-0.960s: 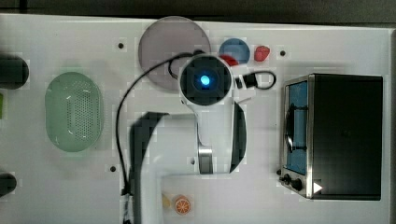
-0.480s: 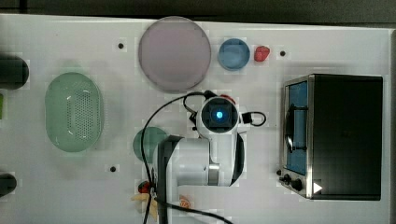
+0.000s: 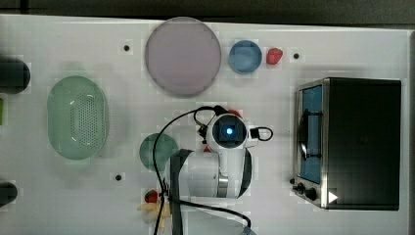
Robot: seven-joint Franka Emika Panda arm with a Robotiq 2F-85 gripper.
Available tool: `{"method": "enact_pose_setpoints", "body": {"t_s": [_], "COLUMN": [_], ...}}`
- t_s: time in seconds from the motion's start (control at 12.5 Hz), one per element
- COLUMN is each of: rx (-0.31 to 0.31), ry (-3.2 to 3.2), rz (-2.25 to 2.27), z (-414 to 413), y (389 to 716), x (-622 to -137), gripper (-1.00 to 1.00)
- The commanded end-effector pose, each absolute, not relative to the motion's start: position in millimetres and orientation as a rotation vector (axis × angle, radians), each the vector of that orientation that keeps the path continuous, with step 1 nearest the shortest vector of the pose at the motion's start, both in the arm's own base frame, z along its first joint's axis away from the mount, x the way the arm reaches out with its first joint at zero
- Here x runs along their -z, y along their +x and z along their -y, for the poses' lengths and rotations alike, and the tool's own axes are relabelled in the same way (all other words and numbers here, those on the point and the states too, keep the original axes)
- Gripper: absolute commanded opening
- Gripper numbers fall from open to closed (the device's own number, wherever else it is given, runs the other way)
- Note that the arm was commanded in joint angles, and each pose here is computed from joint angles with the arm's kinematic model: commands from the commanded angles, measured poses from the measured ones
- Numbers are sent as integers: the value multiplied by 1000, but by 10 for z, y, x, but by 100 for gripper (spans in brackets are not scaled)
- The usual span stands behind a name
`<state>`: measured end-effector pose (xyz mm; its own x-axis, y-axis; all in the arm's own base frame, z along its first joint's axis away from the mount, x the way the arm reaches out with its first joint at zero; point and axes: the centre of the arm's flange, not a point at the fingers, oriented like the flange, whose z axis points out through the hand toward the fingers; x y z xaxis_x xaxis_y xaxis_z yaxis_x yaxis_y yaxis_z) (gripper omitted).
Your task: Pick ketchup from plate and place it on table.
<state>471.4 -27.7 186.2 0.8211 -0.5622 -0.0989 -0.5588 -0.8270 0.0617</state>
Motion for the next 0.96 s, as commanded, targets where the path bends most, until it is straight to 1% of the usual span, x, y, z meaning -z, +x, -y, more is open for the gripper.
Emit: {"method": "enact_pose_setpoints", "body": {"t_s": [0.08,0.24,0.32,0.48,0.72,0.88,0.96], "rx": [-66,-169,-178,-121,-144,-139,-109], "ry": [2990,2996,2994,2976,2934,2933,2928], "rz": [988,1000,1002,1023,1176,1175,1174], "z": [287,300,306,317,310,311,310], "y": [4995,5145,5199,5267,5444,5517,5521], "x": [-2506,-2981,-3230,-3724,-4629,-5179,-5401], "gripper": [100,100,100,100,100,100,100]}}
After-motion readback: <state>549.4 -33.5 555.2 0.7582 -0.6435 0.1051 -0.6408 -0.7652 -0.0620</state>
